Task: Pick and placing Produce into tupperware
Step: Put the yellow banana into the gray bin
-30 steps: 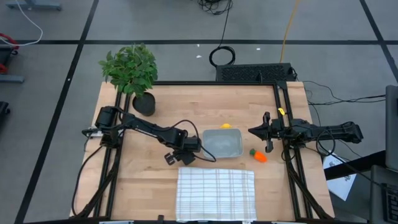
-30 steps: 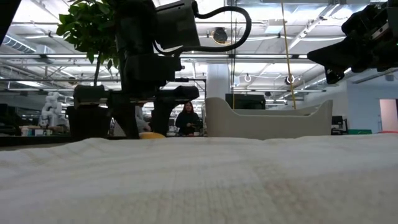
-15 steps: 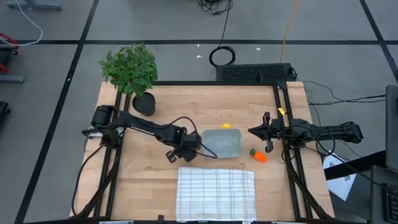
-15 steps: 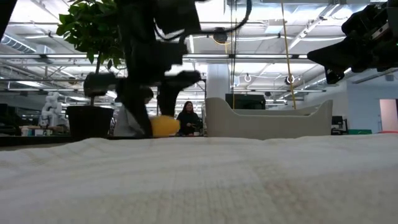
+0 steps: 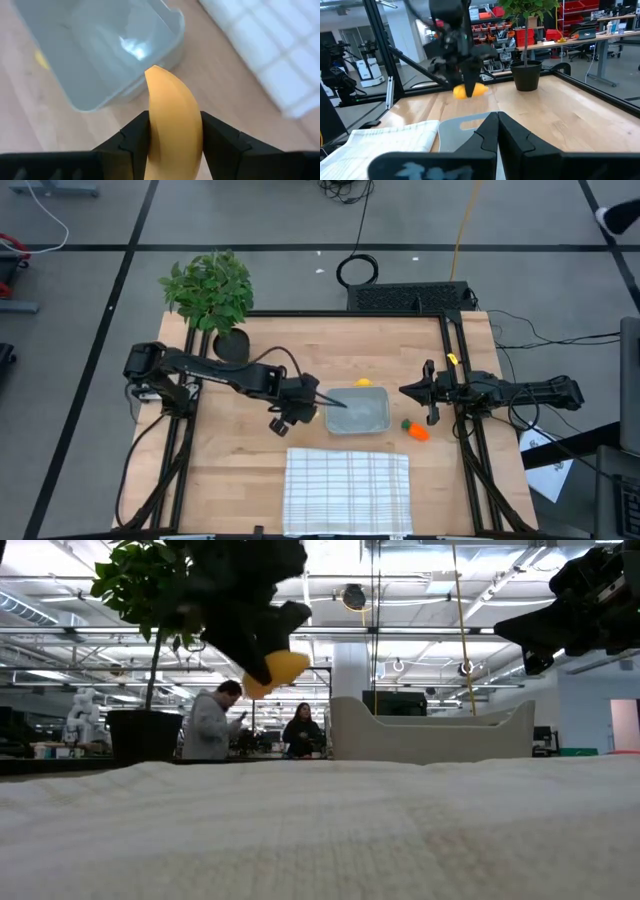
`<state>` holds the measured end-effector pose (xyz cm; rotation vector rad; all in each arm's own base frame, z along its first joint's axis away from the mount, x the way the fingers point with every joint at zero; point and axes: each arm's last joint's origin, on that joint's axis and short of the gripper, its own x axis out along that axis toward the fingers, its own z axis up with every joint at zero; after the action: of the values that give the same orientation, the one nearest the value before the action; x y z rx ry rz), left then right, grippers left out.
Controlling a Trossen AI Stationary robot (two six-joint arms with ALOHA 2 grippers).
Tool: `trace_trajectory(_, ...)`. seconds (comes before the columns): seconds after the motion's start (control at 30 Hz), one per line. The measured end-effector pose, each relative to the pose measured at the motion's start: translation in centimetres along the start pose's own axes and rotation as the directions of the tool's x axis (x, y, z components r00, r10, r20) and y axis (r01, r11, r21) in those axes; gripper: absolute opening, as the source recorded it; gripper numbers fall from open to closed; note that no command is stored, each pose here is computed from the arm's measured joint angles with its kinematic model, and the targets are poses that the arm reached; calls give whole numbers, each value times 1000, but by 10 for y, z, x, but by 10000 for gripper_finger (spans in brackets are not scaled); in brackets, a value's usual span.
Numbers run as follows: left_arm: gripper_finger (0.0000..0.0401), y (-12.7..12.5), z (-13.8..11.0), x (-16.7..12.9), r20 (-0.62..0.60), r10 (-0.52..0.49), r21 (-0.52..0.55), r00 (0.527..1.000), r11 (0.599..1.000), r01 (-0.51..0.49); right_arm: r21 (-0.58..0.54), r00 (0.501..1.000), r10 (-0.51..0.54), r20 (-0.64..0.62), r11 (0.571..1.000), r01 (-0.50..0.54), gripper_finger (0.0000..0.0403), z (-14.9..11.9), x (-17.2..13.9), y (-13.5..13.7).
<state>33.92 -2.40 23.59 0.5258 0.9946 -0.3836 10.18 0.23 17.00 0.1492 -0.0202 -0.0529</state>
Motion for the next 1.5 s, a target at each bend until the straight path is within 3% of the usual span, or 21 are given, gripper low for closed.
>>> trace_trajectory(0.4,157,18,-7,-52,164,45,-261,985,965,-1,0,1000,0,0,1000,0,0,0,0,0)
trace_trajectory(0.57,157,26,-14,-60,172,73,-345,982,939,-10,0,1000,0,0,1000,0,0,0,0,0)
trace_trajectory(0.97,157,31,-16,-59,167,82,-375,983,927,-14,0,1000,0,0,1000,0,0,0,0,0)
trace_trajectory(1.27,157,37,-8,-59,248,145,-488,958,873,-6,-3,1000,0,0,1000,0,0,0,0,0)
trace_trajectory(1.5,157,41,-1,-62,337,162,-505,927,863,32,-3,1000,0,-1,1000,0,0,0,0,0)
